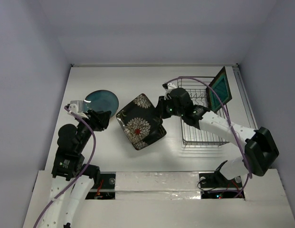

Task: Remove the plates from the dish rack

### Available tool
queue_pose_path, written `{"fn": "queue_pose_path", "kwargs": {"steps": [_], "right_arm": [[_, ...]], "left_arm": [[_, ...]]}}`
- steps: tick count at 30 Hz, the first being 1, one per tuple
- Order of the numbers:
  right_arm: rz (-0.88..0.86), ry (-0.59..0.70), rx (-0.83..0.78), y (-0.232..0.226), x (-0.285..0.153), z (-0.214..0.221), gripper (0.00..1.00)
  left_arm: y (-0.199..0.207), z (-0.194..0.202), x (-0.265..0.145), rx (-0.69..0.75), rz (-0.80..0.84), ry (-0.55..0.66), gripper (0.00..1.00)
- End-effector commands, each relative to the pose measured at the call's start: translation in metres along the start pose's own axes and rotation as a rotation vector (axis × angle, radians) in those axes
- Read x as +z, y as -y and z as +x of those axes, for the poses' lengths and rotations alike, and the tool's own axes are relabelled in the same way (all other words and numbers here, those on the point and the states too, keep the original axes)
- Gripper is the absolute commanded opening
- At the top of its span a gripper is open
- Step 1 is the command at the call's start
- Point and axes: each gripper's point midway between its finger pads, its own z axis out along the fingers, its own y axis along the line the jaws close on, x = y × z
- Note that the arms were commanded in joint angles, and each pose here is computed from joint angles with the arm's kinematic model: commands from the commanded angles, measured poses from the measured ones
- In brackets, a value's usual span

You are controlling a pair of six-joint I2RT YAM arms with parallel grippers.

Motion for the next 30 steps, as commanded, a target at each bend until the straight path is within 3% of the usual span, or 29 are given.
{"fn": "queue_pose_path", "kwargs": {"steps": [1,10,30], "right_arm": [[-0.267,0.253,0.039,-0.062,-0.011,-0.069,0.00],[-0.198,0.160,0.090,-0.033,0.024,-0.031,0.00],[-0.064,0.126,0.106,0.004,0.038,-0.003,0.00]], "left_arm": [[0.007,-0.013,0.003,0.009,0.028,0.043,0.40],[0.007,-0.012,0.003,0.008,0.030,0.039,0.40],[0.007,-0.011,0.004,0.008,0.033,0.036,0.40]]}}
